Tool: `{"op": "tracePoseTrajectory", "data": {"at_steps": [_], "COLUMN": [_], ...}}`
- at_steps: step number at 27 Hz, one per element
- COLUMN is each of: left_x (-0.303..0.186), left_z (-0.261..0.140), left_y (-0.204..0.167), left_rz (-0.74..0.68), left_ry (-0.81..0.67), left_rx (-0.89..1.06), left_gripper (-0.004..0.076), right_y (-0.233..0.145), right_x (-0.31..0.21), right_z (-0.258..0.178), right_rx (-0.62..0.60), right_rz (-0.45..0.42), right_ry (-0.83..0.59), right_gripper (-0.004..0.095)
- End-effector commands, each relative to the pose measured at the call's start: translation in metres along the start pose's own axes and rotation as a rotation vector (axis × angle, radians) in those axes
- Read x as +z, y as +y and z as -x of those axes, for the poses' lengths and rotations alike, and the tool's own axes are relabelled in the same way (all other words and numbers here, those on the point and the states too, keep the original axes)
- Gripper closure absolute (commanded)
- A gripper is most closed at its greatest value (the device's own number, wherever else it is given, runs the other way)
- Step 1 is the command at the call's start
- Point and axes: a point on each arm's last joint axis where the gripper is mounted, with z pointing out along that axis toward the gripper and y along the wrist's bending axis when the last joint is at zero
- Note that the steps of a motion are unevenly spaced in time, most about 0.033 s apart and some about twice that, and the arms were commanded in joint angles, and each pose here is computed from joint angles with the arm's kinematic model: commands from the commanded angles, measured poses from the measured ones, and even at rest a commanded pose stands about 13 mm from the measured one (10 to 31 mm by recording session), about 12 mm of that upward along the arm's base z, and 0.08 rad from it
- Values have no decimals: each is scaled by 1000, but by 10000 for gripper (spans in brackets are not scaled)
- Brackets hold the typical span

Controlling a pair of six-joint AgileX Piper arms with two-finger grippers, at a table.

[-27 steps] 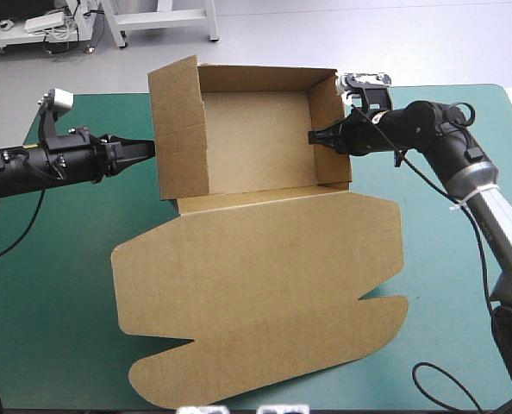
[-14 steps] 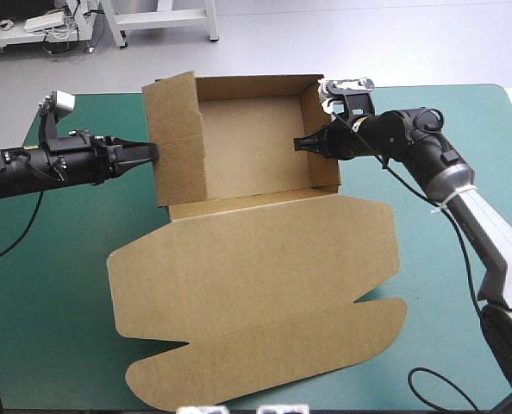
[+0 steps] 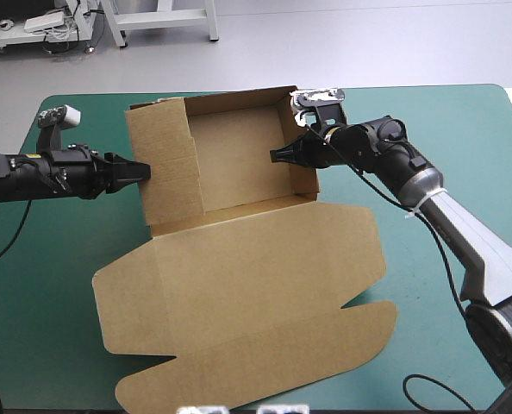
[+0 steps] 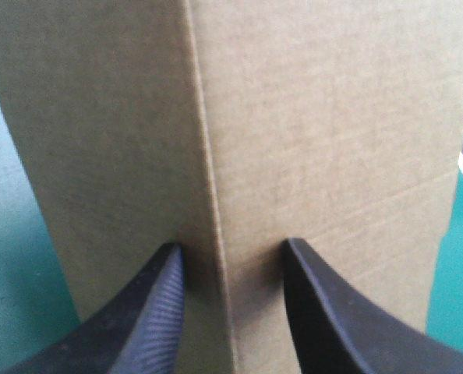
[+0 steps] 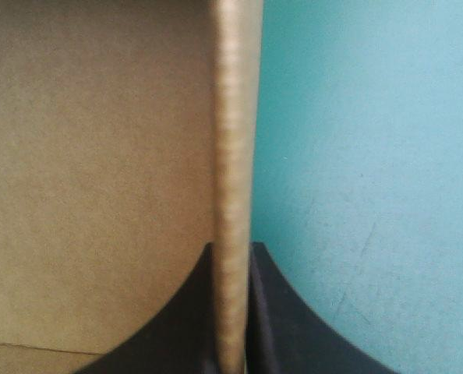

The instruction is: Fold the box

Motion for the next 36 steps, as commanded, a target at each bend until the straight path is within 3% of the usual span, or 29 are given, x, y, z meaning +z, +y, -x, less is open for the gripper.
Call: {"op": "tracePoseTrajectory", "data": {"at_steps": [1,13,21,25,26,27,29,36], "left_x": [-12,-8,13,16,17,18,23,73], "left_z": [3,6,11,13,13,13,13,4], "left_y": [-16,-5,-7,-3,-3,-5,-10,-24], "left_rz": [-11,153,303,356,353,343,320,251], "left_ry": [-31,-58,-79,-85,-82,-85,-86,36], "left_rx": [14,-35,63,75,74,69,82,12], "left_gripper": [422,443,451,454,475,586,732,733], "right_y": [10,32,59,63,62,59,55,46], "right_x": [-29,-31,-49,-52,-52,-51,-49,-49], "right_z": [21,21,28,27,26,23,20,2], "right_rx": [38,45,1,-37,-43,-54,-56,-74], "right_rz": [46,97,148,128,120,92,52,-40], "right_ry": [-147,-160,-146,-116,-103,-80,-45,152], "right_gripper": [922,910,910,910,910,911,911,911]}}
